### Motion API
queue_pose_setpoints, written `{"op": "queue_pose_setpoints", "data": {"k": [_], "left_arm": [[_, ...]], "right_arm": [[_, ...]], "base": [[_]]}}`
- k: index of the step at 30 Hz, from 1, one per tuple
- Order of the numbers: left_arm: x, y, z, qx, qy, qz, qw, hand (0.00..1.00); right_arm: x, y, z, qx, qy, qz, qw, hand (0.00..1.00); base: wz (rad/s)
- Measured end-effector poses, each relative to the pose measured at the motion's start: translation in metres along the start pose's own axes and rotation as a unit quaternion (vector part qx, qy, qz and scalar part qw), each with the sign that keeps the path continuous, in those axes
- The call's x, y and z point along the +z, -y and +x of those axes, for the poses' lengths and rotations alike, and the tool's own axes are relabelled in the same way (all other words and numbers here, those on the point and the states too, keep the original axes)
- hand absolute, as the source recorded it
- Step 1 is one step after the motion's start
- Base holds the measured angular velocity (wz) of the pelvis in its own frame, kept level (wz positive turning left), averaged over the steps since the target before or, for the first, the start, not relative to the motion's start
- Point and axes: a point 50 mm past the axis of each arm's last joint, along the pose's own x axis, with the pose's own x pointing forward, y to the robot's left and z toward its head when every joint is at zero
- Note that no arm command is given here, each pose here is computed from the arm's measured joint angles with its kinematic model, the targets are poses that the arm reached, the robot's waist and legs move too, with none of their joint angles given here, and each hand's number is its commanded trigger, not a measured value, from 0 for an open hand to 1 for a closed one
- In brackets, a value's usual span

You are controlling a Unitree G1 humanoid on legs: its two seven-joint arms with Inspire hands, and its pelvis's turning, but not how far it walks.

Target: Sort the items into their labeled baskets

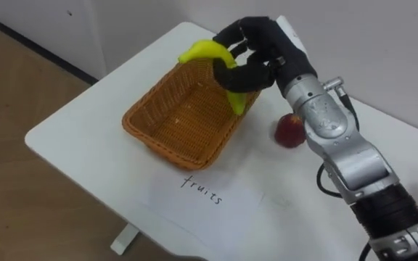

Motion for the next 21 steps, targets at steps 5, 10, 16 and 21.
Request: {"op": "queue_pose_setpoints", "data": {"k": [5,10,16,21], "left_arm": [[-0.003,0.0,0.0,-0.005,-0.003,0.002,1.0,0.0],[-0.003,0.0,0.0,-0.009,-0.001,0.002,1.0,0.0],[-0.002,0.0,0.0,-0.017,0.001,0.006,1.0,0.0],[0.003,0.0,0.001,-0.022,0.006,0.005,1.0,0.0]], "right_arm": [[0.014,-0.011,0.006,0.017,0.028,-0.002,0.999,1.0],[0.016,-0.019,0.006,0.031,0.035,-0.004,0.999,1.0],[0.016,-0.023,0.006,0.038,0.035,-0.01,0.999,1.0],[0.015,-0.024,0.005,0.043,0.035,-0.022,0.998,0.34]], "base": [[0.01],[0.06],[0.0],[0.0]]}}
